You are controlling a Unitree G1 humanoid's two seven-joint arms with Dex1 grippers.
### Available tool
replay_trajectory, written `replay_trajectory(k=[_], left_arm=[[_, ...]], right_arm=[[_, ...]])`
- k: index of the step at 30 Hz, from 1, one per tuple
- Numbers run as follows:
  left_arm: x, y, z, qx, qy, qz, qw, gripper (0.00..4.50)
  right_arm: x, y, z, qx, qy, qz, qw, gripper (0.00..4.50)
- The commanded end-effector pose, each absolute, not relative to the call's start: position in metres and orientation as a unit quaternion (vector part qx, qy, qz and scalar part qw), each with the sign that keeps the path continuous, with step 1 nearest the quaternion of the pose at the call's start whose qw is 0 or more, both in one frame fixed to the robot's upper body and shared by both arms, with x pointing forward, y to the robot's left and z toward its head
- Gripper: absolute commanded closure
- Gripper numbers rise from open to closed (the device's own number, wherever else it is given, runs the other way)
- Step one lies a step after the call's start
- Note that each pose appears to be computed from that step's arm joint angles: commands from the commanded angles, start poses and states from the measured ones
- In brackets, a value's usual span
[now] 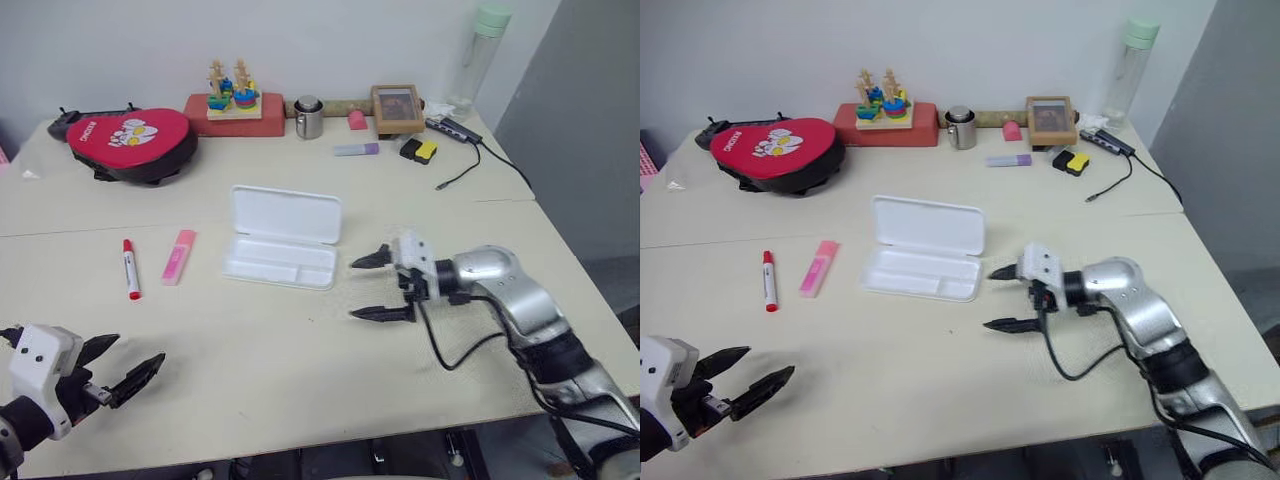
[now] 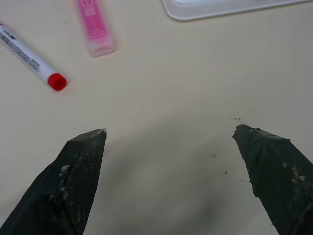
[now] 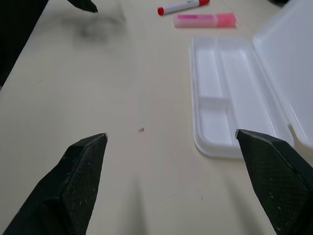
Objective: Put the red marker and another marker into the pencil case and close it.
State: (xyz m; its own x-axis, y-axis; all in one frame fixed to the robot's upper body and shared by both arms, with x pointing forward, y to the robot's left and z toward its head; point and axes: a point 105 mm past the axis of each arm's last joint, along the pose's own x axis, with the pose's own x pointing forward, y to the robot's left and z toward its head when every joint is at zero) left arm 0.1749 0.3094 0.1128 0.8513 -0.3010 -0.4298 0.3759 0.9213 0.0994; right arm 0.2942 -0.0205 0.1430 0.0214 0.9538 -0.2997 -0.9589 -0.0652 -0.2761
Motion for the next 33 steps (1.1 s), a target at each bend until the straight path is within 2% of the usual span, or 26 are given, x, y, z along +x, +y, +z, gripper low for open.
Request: replay_trajectory(k=[1, 7, 17, 27, 30, 33], left_arm=[[0.175, 0.299, 0.12, 0.104, 0.197, -0.183, 0.957, 0.0], [0.171, 0.294, 0.119, 0.107, 0.205, -0.19, 0.954, 0.0], [0.169, 0.292, 0.123, 0.113, 0.202, -0.188, 0.955, 0.0], [0.169, 0.291, 0.124, 0.119, 0.201, -0.187, 0.954, 0.0], [0.17, 0.29, 0.124, 0.118, 0.2, -0.185, 0.955, 0.0], [0.171, 0.289, 0.122, 0.118, 0.199, -0.186, 0.955, 0.0]], right_arm=[[0.297, -0.006, 0.139, -0.231, -0.008, 0.707, 0.668, 0.08], [0.302, 0.004, 0.125, -0.26, -0.005, 0.709, 0.655, 0.08], [0.326, 0.003, 0.113, -0.263, 0.031, 0.691, 0.672, 0.08], [0.325, -0.004, 0.094, -0.288, 0.081, 0.693, 0.656, 0.08], [0.324, -0.006, 0.091, -0.304, 0.092, 0.693, 0.647, 0.62], [0.322, -0.009, 0.09, -0.325, 0.101, 0.694, 0.635, 1.41]])
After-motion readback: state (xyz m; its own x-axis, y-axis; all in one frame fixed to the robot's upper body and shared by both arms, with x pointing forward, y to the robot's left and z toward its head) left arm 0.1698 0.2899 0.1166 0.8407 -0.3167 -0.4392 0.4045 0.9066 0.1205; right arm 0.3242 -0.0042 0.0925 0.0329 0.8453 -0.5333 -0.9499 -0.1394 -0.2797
